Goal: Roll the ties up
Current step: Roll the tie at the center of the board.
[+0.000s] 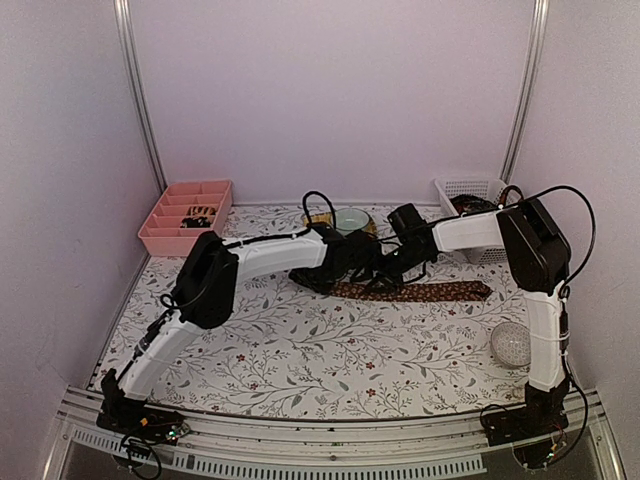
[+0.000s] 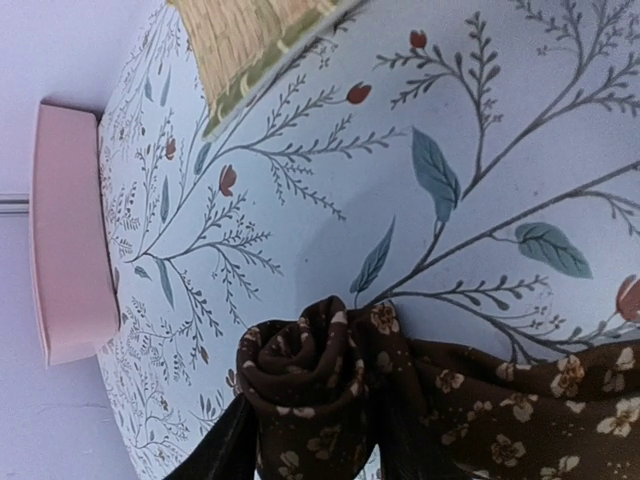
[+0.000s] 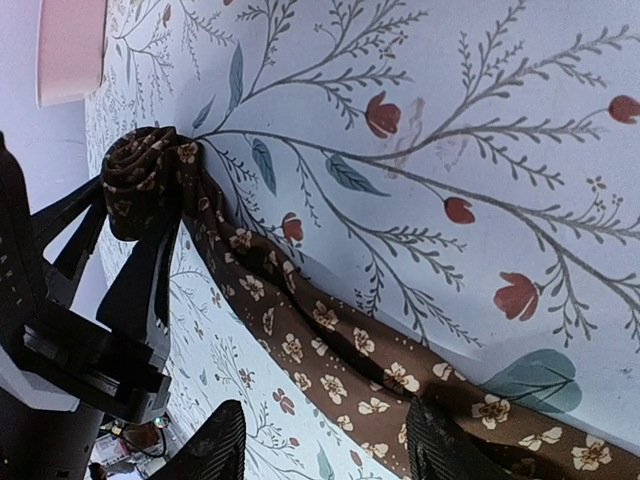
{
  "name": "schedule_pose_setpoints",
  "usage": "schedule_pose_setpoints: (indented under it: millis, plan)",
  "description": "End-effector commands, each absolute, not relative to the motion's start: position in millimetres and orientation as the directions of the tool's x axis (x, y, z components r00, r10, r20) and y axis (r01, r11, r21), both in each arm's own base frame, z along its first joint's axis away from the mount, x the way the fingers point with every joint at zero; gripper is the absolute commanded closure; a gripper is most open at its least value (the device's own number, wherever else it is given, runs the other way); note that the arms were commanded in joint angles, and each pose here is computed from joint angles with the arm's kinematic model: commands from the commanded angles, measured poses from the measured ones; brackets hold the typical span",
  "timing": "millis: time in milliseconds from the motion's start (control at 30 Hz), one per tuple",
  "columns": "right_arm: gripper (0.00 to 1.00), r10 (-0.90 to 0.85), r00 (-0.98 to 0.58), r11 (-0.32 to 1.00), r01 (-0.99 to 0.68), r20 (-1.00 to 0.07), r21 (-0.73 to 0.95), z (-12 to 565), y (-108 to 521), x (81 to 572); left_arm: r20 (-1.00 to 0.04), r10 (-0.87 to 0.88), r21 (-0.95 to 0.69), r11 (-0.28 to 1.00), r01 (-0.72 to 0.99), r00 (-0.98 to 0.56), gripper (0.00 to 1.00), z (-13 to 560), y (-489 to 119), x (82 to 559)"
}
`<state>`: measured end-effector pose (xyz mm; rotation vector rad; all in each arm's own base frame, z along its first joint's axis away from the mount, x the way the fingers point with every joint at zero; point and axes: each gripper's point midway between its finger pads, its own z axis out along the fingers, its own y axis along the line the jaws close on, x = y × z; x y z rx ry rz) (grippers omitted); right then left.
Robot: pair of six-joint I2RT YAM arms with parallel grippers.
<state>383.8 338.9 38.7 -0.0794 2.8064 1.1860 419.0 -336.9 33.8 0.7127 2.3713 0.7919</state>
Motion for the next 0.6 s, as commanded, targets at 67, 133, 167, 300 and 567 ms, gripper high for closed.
schedule_pose_setpoints:
  millis: [67, 133, 167, 300, 567]
  plan:
    - [0.45, -0.022, -0.98, 0.71, -0.154, -0.197, 0.687, 74, 342, 393, -0.441, 0.568, 0.559, 0.779, 0.282, -0.694, 0.5, 70, -345, 427]
    - [0.45, -0.027, -0.977, 0.71, -0.167, -0.211, 0.684, 79, 345, 395, -0.468, 0.55, 0.521, 0.804, 0.286, -0.692, 0.46, 77, -344, 429]
    - [0.44, -0.027, -0.975, 0.708, -0.175, -0.222, 0.684, 83, 346, 397, -0.478, 0.541, 0.508, 0.813, 0.284, -0.692, 0.45, 80, -342, 430]
    - [0.41, -0.033, -0.97, 0.703, -0.193, -0.24, 0.685, 91, 354, 400, -0.485, 0.524, 0.502, 0.822, 0.267, -0.7, 0.36, 88, -331, 431]
    - [0.36, -0.083, -0.953, 0.659, -0.271, -0.291, 0.701, 107, 397, 402, -0.549, 0.477, 0.411, 0.869, 0.276, -0.686, 0.01, 113, -327, 428]
